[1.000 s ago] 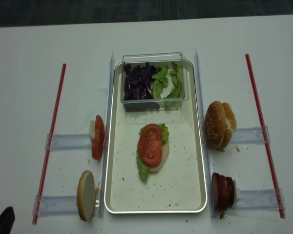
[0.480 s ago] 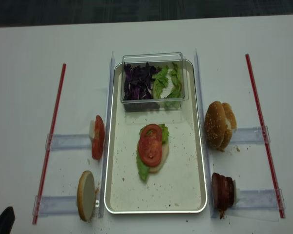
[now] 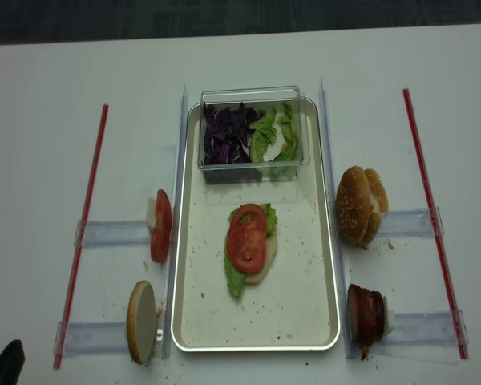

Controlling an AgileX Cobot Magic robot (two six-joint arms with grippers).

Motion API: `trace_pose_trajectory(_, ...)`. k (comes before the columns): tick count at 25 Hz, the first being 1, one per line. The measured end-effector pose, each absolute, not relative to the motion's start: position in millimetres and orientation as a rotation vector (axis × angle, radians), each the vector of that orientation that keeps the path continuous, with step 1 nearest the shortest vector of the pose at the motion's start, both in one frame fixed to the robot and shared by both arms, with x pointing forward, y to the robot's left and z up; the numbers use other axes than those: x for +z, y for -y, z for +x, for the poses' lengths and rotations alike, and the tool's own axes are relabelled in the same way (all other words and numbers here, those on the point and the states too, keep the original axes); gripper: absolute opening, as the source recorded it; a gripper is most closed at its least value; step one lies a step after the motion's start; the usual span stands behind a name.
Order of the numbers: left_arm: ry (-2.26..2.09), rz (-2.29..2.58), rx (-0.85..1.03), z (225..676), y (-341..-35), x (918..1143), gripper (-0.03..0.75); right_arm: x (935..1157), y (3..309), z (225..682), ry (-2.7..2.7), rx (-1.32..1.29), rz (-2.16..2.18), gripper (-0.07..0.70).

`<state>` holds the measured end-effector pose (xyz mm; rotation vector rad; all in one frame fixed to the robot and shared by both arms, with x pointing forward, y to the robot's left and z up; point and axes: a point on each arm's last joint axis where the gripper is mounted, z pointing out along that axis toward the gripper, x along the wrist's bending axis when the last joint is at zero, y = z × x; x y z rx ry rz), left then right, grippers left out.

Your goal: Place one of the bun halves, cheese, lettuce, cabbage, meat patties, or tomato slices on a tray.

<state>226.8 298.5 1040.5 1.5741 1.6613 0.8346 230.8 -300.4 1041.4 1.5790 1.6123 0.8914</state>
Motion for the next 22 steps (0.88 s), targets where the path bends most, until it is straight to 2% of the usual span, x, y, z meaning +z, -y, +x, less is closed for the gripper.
trace_pose_trajectory(22, -1.661, 1.574, 0.835, 226.8, -298.5, 1040.5, 0.419, 1041.4, 300.4, 230.8, -1.612, 0.891, 1.579, 0.571)
